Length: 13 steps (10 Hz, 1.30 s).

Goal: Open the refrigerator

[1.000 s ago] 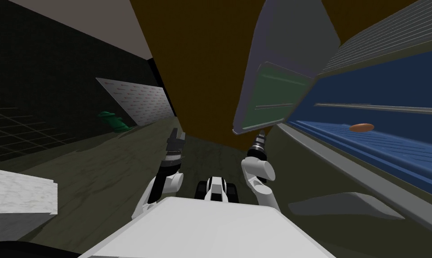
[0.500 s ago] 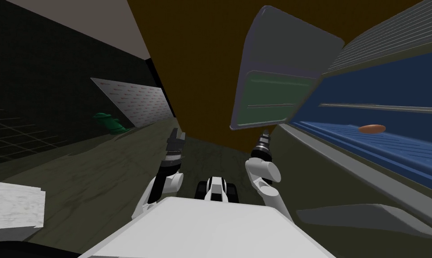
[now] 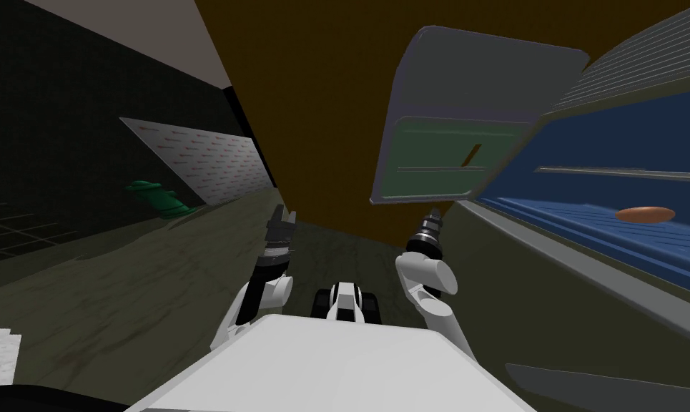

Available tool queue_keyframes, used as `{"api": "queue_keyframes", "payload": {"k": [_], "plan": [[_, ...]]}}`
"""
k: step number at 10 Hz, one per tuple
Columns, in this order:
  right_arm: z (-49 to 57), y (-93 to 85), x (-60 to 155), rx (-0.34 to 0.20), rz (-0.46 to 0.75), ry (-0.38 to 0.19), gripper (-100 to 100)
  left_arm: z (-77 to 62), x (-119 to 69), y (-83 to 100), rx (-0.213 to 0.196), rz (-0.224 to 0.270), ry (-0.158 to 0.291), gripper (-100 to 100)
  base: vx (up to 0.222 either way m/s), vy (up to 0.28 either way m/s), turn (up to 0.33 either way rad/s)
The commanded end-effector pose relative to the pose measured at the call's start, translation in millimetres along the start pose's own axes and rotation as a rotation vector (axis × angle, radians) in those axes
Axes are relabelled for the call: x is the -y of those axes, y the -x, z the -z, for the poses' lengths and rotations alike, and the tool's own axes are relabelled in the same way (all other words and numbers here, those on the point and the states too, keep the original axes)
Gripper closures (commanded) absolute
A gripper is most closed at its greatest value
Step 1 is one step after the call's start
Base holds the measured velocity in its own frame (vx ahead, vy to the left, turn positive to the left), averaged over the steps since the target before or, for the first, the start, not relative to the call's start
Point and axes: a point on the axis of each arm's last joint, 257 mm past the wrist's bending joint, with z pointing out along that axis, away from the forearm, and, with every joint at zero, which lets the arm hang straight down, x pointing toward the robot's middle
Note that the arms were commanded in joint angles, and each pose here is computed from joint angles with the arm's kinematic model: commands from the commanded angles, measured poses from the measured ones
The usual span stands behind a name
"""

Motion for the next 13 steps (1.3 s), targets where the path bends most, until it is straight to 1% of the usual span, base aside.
{"api": "queue_keyframes", "payload": {"k": [1, 4, 9, 11, 12, 13], "plan": [[1.1, -14.0, -2, -0.044, -0.075, 0.031, -100, 0.0, 0.0, 0.0, 0.000, 0.000, 0.000, 0, 0.175, 0.162, -0.063], [6.3, -19.0, -10, -0.079, -0.153, 0.077, -100, -0.1, 0.0, 0.0, 0.000, 0.000, 0.000, 0, 0.112, 0.101, -0.021], [17.6, -16.9, -27, -0.123, -0.262, 0.159, -100, -0.1, 0.0, 0.0, 0.000, 0.000, 0.000, 0, 0.023, 0.020, -0.009], [16.9, -16.8, -26, -0.119, -0.254, 0.152, -100, -0.1, 0.0, 0.0, 0.000, 0.000, 0.000, 0, 0.003, 0.004, 0.000], [17.9, -18.9, -13, -0.125, -0.253, 0.149, -100, -0.1, 0.0, 0.0, 0.000, 0.000, 0.000, 0, 0.012, -0.003, 0.016], [18.5, -20.0, -7, -0.127, -0.253, 0.148, -100, -0.1, 0.0, 0.0, 0.000, 0.000, 0.000, 0, 0.020, -0.009, 0.019]]}}
